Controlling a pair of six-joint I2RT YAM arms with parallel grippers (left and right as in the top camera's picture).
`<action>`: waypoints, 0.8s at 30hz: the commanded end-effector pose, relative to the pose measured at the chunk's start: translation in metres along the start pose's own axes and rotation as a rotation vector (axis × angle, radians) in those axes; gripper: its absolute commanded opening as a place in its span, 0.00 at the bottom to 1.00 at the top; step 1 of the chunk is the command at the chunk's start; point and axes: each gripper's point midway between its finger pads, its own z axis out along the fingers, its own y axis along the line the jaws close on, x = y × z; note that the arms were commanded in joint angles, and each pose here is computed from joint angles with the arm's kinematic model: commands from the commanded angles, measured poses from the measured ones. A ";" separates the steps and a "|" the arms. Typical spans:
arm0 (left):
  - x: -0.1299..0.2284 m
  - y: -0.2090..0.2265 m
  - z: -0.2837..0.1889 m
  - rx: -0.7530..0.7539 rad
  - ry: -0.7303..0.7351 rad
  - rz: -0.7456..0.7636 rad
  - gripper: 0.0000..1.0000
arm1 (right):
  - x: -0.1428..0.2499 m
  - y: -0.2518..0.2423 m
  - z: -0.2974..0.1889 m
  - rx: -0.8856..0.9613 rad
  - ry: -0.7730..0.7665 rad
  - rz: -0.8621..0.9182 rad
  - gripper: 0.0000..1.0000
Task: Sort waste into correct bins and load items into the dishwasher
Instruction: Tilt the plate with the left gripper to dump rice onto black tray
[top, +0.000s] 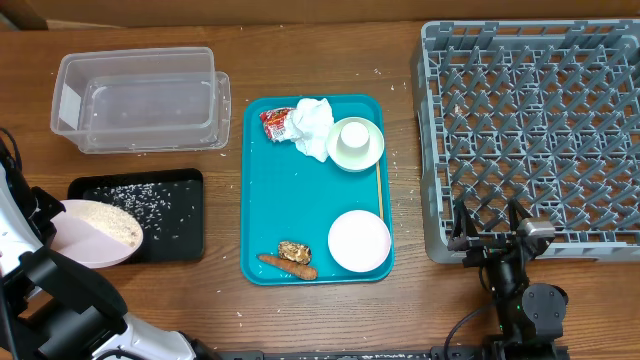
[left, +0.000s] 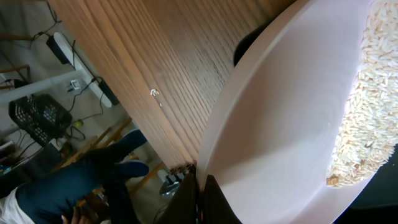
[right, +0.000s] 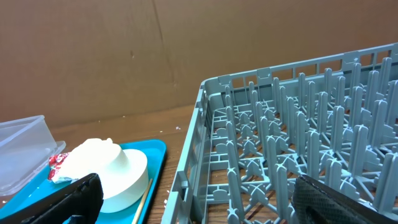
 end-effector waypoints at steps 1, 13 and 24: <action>0.001 0.009 -0.006 -0.024 -0.028 -0.041 0.04 | 0.001 0.000 0.000 0.001 -0.007 -0.008 1.00; -0.004 0.014 -0.017 -0.160 -0.112 -0.063 0.04 | 0.001 0.000 0.000 0.001 -0.007 -0.008 1.00; -0.005 -0.003 -0.030 -0.211 -0.191 -0.020 0.04 | 0.001 0.000 0.000 0.001 -0.007 -0.008 1.00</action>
